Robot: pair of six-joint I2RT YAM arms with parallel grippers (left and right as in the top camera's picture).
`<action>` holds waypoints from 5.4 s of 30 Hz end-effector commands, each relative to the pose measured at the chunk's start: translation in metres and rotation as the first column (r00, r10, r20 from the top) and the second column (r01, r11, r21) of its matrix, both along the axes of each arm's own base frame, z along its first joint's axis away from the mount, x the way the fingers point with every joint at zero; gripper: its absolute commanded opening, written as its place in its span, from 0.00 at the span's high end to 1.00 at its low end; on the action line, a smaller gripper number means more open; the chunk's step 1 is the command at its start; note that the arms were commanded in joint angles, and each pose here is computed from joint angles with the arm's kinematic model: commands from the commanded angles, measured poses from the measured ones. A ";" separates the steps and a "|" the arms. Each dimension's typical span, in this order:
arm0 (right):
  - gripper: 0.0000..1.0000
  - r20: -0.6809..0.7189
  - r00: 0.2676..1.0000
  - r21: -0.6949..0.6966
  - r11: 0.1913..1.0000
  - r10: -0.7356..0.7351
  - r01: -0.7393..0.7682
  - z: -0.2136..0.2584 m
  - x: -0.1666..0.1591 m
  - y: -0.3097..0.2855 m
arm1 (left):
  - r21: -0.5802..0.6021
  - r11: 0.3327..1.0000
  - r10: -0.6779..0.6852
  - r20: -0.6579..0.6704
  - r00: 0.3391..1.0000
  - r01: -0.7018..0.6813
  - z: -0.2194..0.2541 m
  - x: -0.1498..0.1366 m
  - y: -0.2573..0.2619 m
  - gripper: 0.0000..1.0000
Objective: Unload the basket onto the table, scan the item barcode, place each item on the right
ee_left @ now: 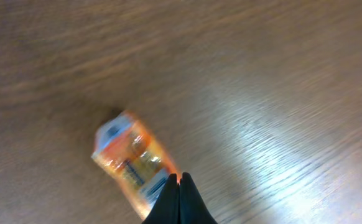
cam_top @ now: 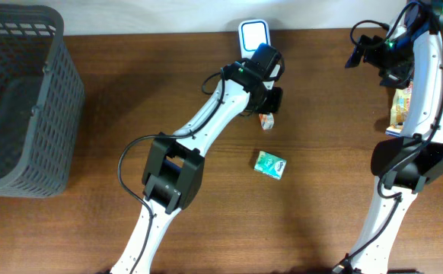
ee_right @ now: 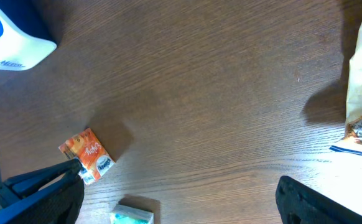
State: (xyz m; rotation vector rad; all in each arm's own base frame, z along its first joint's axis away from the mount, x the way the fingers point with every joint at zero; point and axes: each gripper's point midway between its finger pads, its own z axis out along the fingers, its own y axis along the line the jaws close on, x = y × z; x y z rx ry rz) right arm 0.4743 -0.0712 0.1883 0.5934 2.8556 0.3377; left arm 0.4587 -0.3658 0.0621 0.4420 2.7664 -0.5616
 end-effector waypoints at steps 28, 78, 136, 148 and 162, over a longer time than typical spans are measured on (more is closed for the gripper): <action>0.01 0.021 1.000 -0.017 1.000 0.011 -0.011 0.011 -0.003 0.000 | -0.215 0.975 -0.093 -0.166 0.982 0.056 -0.008 -0.015 -0.028 1.00; 0.35 -0.376 0.798 -0.384 0.705 0.470 -0.596 -0.149 -0.025 0.138 | 0.199 0.896 0.428 -0.142 0.893 -0.398 0.075 0.026 0.264 0.01; 0.96 -0.334 0.784 -0.455 0.639 0.523 -0.621 -0.185 -0.010 0.160 | 0.199 0.896 0.428 -0.142 0.893 -0.398 0.075 0.026 0.264 0.01; 0.96 0.311 0.759 -0.194 0.820 0.572 -0.539 0.013 0.059 0.242 | 0.199 0.896 0.428 -0.142 0.893 -0.398 0.075 0.026 0.264 0.01; 0.96 0.587 0.795 0.316 0.861 0.153 -0.398 0.038 0.140 0.268 | 0.199 0.896 0.428 -0.143 0.892 -0.398 0.075 0.026 0.264 0.01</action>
